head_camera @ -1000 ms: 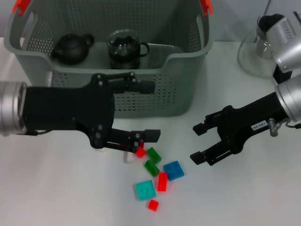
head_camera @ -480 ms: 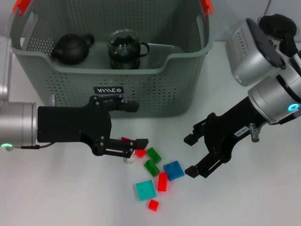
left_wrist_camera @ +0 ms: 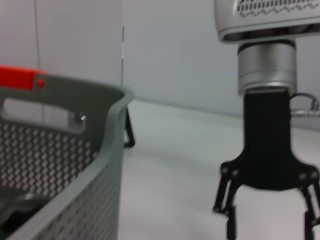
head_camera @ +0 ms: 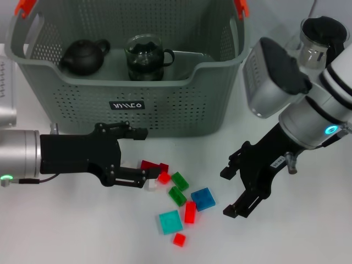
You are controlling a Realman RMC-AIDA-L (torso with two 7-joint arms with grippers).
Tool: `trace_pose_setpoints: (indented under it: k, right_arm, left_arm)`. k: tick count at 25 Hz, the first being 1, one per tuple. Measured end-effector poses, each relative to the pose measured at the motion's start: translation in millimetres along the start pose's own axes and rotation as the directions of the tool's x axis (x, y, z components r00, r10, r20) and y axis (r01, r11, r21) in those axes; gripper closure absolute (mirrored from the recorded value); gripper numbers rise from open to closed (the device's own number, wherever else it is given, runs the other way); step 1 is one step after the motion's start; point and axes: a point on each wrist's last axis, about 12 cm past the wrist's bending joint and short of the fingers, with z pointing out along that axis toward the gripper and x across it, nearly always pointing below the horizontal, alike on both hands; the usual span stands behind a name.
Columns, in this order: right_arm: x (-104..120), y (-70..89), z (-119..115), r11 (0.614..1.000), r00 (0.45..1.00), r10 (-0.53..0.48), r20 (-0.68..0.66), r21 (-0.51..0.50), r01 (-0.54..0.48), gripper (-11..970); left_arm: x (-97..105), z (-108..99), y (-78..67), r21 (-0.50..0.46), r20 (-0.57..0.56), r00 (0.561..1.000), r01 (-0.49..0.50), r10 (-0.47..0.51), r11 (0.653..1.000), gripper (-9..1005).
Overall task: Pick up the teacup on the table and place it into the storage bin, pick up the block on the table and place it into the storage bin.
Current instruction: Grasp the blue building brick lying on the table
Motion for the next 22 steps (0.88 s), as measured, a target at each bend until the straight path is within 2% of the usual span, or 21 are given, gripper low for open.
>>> trace_pose_setpoints:
  k: [8,22]
  right_arm:
    - [-13.7,-0.2,16.7,0.997,0.995,-0.061,-0.083,0.046,0.065,50]
    - [-39.9,6.5,50.6,0.961,0.947,-0.234,-0.221,0.097,0.261,81]
  left_arm:
    - [20.3,9.0,5.3,-0.057,-0.079,0.997,-0.008,0.004,0.998,115]
    - [21.7,10.1,4.9,-0.062,-0.071,0.997,0.010,-0.014,0.998,121]
